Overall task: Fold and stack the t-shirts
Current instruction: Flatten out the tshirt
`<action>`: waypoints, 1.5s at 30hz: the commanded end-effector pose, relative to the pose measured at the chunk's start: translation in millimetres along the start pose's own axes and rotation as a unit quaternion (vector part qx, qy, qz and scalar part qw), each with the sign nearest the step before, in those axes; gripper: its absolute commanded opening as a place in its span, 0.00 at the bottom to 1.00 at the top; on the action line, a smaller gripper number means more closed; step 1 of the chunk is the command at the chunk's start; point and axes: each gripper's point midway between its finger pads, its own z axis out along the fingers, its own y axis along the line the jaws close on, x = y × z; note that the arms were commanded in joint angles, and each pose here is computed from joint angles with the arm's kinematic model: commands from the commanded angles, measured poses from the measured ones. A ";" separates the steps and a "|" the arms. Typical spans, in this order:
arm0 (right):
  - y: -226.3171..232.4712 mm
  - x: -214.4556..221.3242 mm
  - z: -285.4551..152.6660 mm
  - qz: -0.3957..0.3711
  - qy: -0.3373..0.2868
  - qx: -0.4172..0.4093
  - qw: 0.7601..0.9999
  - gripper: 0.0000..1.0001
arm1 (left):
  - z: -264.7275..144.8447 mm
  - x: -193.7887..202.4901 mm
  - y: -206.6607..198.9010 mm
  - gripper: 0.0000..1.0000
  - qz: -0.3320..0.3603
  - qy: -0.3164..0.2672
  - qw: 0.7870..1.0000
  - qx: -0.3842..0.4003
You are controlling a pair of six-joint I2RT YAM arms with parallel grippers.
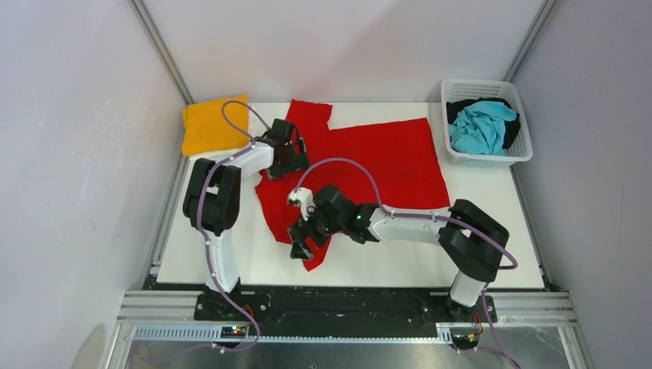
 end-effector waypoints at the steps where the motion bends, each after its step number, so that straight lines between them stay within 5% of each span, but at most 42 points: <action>1: 10.8 13.0 19.1 -0.022 0.011 -0.021 0.999 0.91 | 10.7 11.3 -7.4 1.00 0.007 0.030 0.999 0.024; 14: 12.1 89.5 49.1 -0.017 0.118 -0.011 0.993 0.91 | 13.6 16.4 -8.5 1.00 0.004 0.038 0.999 0.031; 21: 45.1 146.9 27.8 -0.062 0.220 -0.021 0.973 0.89 | 11.9 10.8 -11.4 1.00 0.004 0.032 0.999 0.035; 29: 89.2 178.1 4.3 -0.075 0.270 -0.073 0.957 0.86 | 14.9 10.7 -8.5 1.00 0.001 0.034 0.999 0.032; 33: 94.2 153.5 -10.9 -0.097 0.224 -0.061 0.968 0.88 | 14.0 12.6 -10.8 1.00 0.002 0.039 0.998 0.039; 40: 98.1 61.8 -54.0 -0.068 0.030 -0.059 0.995 0.98 | 6.5 5.9 -13.7 1.00 0.009 0.028 0.999 0.045; 45: 15.4 13.0 -103.9 0.057 -0.096 0.073 0.991 1.00 | -14.7 -12.0 -23.9 1.00 0.013 0.001 0.998 0.064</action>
